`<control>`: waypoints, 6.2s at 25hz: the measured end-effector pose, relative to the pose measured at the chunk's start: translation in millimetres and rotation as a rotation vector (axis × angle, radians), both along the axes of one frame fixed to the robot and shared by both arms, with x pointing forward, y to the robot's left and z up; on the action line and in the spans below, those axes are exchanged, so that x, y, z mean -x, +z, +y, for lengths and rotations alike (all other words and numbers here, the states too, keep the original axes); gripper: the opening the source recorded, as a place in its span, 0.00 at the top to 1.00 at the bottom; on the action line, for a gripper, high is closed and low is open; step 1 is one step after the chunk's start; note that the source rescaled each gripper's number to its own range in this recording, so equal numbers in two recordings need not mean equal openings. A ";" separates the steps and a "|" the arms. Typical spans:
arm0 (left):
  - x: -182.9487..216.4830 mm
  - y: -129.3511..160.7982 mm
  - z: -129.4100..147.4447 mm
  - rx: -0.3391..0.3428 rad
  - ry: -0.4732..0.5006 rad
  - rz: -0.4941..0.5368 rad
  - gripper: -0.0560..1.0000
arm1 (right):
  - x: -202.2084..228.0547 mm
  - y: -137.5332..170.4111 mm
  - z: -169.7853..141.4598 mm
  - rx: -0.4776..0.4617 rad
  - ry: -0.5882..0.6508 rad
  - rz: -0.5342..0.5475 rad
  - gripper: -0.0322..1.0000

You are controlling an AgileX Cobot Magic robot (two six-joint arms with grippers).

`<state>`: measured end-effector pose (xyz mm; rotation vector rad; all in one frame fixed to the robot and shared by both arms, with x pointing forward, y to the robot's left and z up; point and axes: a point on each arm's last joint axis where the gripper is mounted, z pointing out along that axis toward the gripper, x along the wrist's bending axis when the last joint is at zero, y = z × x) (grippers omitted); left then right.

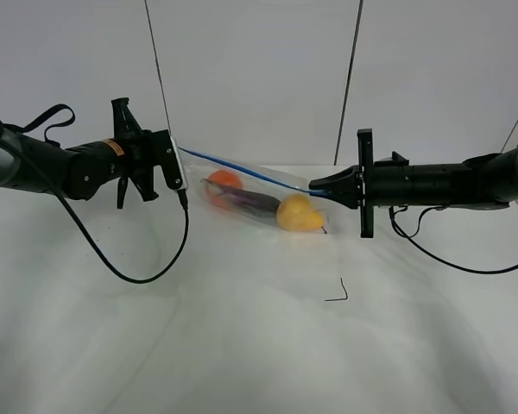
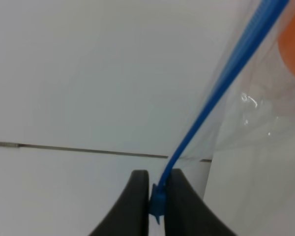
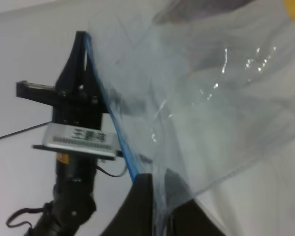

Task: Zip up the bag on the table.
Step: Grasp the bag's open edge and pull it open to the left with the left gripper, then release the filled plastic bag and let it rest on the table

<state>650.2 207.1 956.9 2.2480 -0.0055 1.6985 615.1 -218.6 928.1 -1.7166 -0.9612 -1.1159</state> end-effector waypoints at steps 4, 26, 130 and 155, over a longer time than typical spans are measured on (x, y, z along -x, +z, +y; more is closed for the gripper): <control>-1.1 0.0 4.7 0.083 0.038 0.022 0.46 | 0.3 -0.3 0.0 0.003 0.004 0.000 0.97; -5.7 -9.5 54.3 0.669 0.350 0.239 0.16 | 0.3 -0.3 0.0 0.003 0.003 0.002 0.97; 404.1 95.1 97.8 1.193 0.833 0.354 0.00 | 0.3 -0.2 0.0 0.003 0.003 0.001 0.97; 416.1 95.1 97.0 1.204 0.744 0.313 0.00 | 9.2 -7.7 0.2 0.073 0.088 0.072 0.14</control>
